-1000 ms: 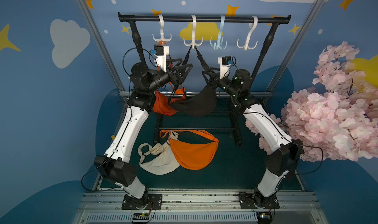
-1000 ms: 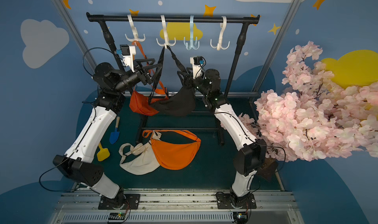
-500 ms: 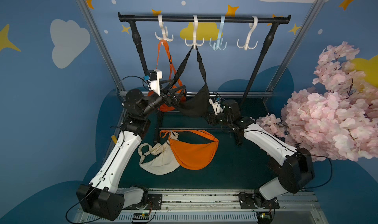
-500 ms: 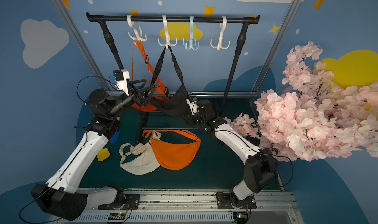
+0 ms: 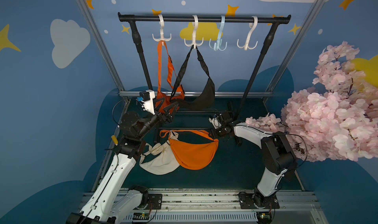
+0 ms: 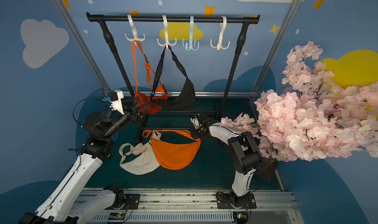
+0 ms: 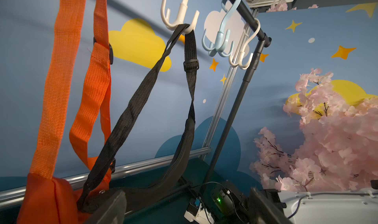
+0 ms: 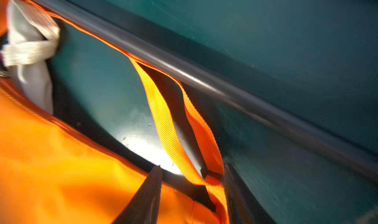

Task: Hang the bag on a hook
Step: Pick up the bag from the center of the board.

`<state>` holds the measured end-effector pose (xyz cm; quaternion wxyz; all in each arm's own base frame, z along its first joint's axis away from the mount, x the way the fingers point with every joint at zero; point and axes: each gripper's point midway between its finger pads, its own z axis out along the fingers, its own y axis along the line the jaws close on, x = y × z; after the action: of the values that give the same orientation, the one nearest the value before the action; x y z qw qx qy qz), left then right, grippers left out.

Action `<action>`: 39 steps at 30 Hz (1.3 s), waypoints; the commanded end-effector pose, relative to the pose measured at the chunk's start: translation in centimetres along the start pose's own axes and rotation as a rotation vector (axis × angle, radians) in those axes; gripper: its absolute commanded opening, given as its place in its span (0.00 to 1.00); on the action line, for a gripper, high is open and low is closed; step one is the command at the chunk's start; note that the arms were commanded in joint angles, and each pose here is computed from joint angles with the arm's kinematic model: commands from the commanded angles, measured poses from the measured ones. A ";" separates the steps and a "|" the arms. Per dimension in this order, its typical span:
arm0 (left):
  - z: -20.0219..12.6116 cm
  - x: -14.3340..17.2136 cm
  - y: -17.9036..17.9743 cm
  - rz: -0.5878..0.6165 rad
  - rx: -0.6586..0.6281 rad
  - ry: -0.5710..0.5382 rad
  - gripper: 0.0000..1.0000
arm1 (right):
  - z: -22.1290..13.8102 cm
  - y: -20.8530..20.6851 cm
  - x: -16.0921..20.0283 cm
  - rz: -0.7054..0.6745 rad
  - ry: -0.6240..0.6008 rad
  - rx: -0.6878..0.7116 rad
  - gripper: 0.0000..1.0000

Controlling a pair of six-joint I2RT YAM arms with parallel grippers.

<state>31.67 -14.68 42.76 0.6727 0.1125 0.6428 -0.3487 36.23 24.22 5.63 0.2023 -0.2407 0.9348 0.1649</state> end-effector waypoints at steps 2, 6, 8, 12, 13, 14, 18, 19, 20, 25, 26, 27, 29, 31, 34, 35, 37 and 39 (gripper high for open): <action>-1.1 1.0 0.6 -0.017 -0.042 0.020 0.92 | 1.1 -0.5 -0.1 0.005 0.021 0.006 0.48; -1.9 1.7 1.2 -0.009 -0.082 0.029 0.93 | 2.1 -1.0 0.6 0.006 0.051 0.027 0.44; -1.9 2.0 1.4 -0.010 -0.090 0.039 0.93 | 2.3 -1.1 1.0 0.007 0.060 0.034 0.42; -1.7 2.5 1.8 -0.019 -0.092 0.057 0.93 | 2.7 -1.5 1.4 0.005 0.071 0.055 0.34; -1.7 2.7 1.9 -0.021 -0.092 0.060 0.93 | 2.7 -1.5 1.4 0.004 0.071 0.059 0.30; -1.6 2.9 2.0 -0.022 -0.094 0.065 0.93 | 2.8 -1.6 1.4 0.005 0.073 0.062 0.25; -1.3 4.0 2.6 -0.031 -0.103 0.092 0.93 | 2.8 -1.6 1.0 -0.007 0.074 0.063 0.21; -1.3 4.2 2.7 -0.034 -0.104 0.099 0.93 | 2.8 -1.4 0.9 -0.013 0.077 0.051 0.26; -1.3 4.4 2.8 -0.036 -0.105 0.103 0.93 | 2.8 -1.1 0.9 -0.020 0.077 0.042 0.35; -1.3 5.0 3.0 -0.041 -0.108 0.114 0.93 | 2.9 -0.8 0.5 -0.050 0.072 0.053 0.47; -1.3 5.1 3.1 -0.043 -0.109 0.116 0.93 | 3.1 -0.9 0.5 -0.048 0.077 0.058 0.47; -1.3 5.1 3.1 -0.042 -0.110 0.116 0.93 | 3.2 -0.9 0.4 -0.048 0.080 0.059 0.47; -1.4 5.3 3.2 -0.045 -0.113 0.123 0.93 | 3.6 -0.9 0.4 -0.048 0.089 0.062 0.45; -1.5 5.7 3.2 -0.050 -0.113 0.135 0.94 | 3.9 -0.8 0.5 -0.051 0.096 0.066 0.40; -1.8 6.8 3.6 -0.054 -0.126 0.158 0.94 | 4.2 -0.8 0.4 -0.042 0.103 0.074 0.22; -2.0 7.3 3.8 -0.059 -0.134 0.167 0.93 | 4.1 -0.8 0.3 -0.040 0.100 0.076 0.16; -2.4 8.2 4.1 -0.073 -0.144 0.180 0.94 | 4.0 -0.7 -0.1 -0.041 0.092 0.083 0.04; -2.7 8.9 4.0 -0.087 -0.139 0.189 0.93 | 3.5 -0.6 -0.7 -0.044 0.072 0.085 0.00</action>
<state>31.87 -13.12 33.49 0.6058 0.0698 0.7257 -0.3186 37.99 25.39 2.53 0.1838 -0.2605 0.9401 0.1211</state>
